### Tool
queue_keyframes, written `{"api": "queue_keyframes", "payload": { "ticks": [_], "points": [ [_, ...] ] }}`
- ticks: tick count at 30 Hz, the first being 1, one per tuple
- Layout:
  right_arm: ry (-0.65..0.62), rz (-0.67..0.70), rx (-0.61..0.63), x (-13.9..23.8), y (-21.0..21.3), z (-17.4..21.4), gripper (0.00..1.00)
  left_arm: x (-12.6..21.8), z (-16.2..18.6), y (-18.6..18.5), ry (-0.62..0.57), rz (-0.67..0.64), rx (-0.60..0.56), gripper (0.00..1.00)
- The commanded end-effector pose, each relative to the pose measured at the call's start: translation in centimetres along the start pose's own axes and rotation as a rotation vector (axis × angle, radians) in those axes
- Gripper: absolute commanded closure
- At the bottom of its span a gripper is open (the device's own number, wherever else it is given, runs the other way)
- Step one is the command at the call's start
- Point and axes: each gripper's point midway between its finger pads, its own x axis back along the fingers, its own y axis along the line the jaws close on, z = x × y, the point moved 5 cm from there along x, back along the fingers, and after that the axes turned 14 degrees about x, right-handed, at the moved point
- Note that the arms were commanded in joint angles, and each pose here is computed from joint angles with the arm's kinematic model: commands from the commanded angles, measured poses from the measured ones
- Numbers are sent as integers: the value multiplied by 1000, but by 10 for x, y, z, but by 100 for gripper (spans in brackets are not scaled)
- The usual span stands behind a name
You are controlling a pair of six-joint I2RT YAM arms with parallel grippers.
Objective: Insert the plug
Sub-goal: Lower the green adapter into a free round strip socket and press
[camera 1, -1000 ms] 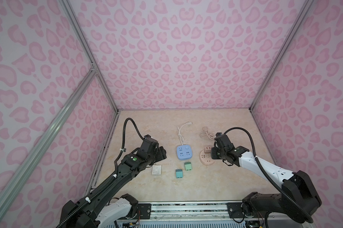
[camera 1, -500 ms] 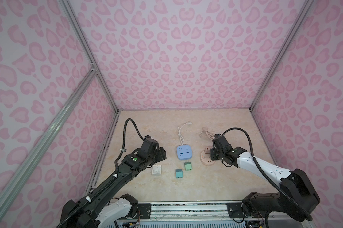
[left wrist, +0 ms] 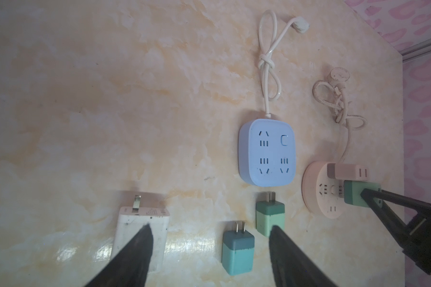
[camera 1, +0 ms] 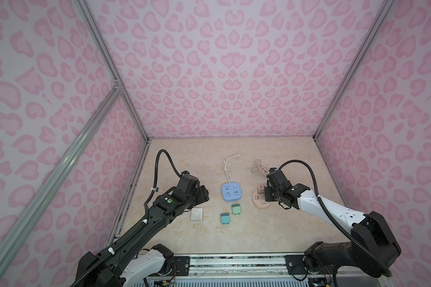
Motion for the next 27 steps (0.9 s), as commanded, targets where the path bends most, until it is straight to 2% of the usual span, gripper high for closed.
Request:
{"api": "queue_keyframes", "payload": {
  "ticks": [1, 11, 27],
  "points": [
    [27, 11, 10, -3, -1, 5, 100, -1, -2, -2, -18, 13, 3, 24],
    [141, 17, 8, -21, 2, 31, 100, -6, -1, 0, -11, 12, 8, 24],
    [266, 50, 63, -26, 3, 35, 100, -10, 2, 2, -4, 7, 3, 24]
  ]
}}
